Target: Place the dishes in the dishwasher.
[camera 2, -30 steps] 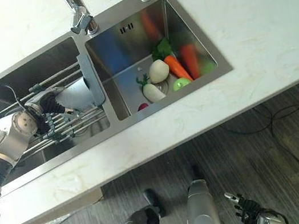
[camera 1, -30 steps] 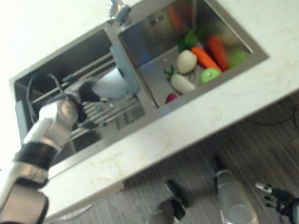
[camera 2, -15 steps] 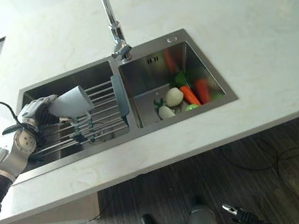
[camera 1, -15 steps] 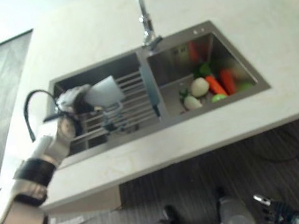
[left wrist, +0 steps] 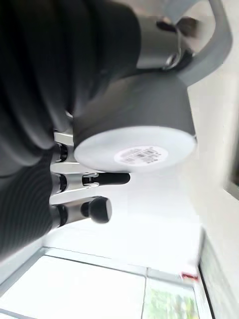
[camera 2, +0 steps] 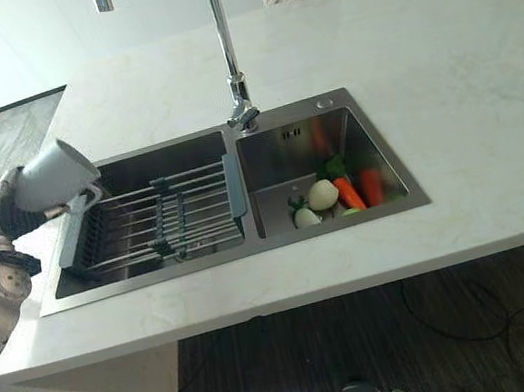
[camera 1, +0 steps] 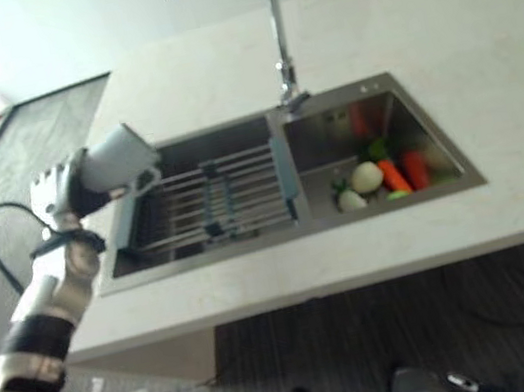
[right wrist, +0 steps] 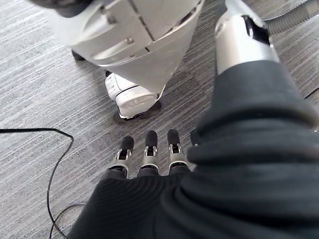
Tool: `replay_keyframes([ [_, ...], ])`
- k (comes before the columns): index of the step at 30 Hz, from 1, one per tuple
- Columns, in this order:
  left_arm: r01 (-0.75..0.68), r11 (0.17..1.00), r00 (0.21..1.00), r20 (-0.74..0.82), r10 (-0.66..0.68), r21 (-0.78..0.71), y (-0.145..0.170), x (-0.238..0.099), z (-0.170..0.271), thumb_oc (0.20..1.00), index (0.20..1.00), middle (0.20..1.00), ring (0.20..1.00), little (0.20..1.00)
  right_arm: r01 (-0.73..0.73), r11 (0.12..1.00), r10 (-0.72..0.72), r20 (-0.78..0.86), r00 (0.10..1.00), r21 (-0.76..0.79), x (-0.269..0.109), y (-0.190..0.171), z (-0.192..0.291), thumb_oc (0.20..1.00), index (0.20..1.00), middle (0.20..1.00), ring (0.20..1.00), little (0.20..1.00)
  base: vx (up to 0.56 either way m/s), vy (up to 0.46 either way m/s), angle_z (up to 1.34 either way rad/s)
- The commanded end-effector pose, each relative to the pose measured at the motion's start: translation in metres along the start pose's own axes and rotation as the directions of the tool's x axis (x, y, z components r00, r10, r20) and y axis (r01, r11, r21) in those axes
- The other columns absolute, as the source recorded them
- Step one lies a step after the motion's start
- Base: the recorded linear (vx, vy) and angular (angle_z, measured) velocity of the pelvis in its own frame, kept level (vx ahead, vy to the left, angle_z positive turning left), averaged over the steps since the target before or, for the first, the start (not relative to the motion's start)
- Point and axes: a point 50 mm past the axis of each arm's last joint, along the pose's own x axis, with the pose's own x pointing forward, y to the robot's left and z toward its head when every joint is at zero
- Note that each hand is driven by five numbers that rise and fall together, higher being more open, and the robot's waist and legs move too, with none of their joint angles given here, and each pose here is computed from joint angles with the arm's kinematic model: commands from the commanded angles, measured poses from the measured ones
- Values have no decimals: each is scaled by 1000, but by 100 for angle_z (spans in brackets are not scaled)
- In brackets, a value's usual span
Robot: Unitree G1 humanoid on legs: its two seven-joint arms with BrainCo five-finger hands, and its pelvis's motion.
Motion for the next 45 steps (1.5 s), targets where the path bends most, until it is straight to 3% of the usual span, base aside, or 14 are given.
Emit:
replay_keyframes([
  [1, -260, 963, 964, 33, 263, -75, 44, 20, 8, 200, 200, 200, 200, 200, -8, 1000, 8, -2, 1000, -6, -1, 1, -9, 1000, 1000, 1000, 1000, 1000, 12, -63, 30],
  [6, -358, 920, 931, 20, 366, -160, 44, -8, 15, 200, 200, 200, 200, 200, -40, 999, 40, -4, 999, -33, 2, 13, -11, 1000, 1000, 1000, 1000, 1000, -9, -113, 22],
  [11, -442, 802, 890, -82, 449, -402, 47, -38, 14, 200, 200, 200, 200, 200, -86, 988, 88, 11, 996, -126, 6, 26, 0, 1000, 1000, 1000, 1000, 1000, -53, -180, 25],
  [19, -463, 639, 873, -194, 446, -614, 32, -60, 12, 200, 200, 200, 200, 200, -98, 985, 114, 111, 987, -143, 10, 43, 39, 1000, 1000, 1000, 1000, 1000, -248, -85, 105],
  [22, -467, 631, 866, -177, 467, -620, 28, -64, 16, 200, 200, 200, 200, 200, -100, 985, 116, 116, 986, -138, 10, 41, 39, 1000, 1000, 1000, 1000, 1000, -100, 169, 129],
  [25, -421, 612, 881, -141, 451, -670, 26, -62, 22, 200, 200, 200, 200, 200, -89, 989, 104, 120, 987, -121, 8, 35, 31, 1000, 1000, 1000, 1000, 1000, -110, 426, 131],
  [29, -321, 672, 913, -29, 407, -668, 30, -58, 31, 200, 200, 200, 200, 200, -101, 987, 115, 108, 988, -125, 9, 39, 28, 1000, 1000, 1000, 1000, 1000, -38, 475, 150],
  [34, -195, 673, 928, 88, 363, -714, 31, -55, 52, 200, 200, 200, 200, 200, -208, 971, 183, 194, 964, 116, 11, 66, 42, 1000, 1000, 1000, 1000, 1000, -40, 456, 67],
  [41, -8, 562, 951, 167, 260, -827, 0, -36, 100, 200, 200, 200, 200, 200, -211, 973, 200, 116, 973, 90, 7, 36, 29, 1000, 1000, 1000, 1000, 1000, 44, -10, 191],
  [45, 82, 558, 969, 196, 148, -826, -12, -39, 104, 200, 200, 200, 200, 200, -232, 972, 232, 20, 973, 31, 8, 40, 19, 1000, 1000, 1000, 1000, 1000, 20, -249, 118],
])
